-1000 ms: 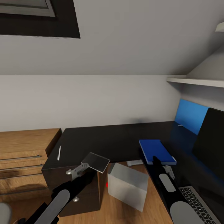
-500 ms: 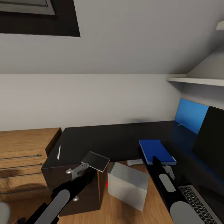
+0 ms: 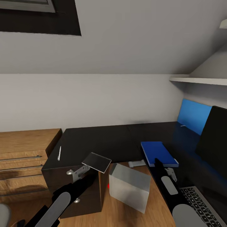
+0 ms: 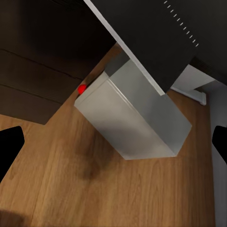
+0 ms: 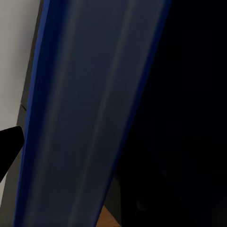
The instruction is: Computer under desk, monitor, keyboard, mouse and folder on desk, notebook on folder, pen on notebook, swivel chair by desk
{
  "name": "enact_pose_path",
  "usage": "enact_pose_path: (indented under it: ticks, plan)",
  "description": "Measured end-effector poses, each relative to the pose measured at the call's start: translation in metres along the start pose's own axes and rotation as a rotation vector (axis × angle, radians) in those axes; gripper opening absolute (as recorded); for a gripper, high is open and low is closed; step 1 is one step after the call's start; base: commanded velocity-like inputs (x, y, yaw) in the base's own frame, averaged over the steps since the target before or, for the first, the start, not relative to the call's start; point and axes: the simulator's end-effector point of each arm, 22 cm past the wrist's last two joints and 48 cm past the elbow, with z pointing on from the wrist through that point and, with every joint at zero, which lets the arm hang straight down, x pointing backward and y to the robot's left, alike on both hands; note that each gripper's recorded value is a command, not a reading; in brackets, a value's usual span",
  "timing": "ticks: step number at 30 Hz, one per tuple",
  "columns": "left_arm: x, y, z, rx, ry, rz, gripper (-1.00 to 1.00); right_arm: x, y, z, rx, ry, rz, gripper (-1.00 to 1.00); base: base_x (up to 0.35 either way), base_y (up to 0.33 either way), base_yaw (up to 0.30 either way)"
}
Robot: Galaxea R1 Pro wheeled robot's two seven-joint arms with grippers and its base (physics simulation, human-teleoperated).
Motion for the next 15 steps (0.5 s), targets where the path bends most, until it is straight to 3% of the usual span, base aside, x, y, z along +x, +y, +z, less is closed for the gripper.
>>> enact_pose_path:
  ticks: [15]
  plan:
    - [0.0061,0.0025,0.0041,0.002,0.002,0.004,1.0,0.0002,0.0004,0.0022,-0.013,-0.006,-0.003,-1.0,0.0,0.0,0.0]
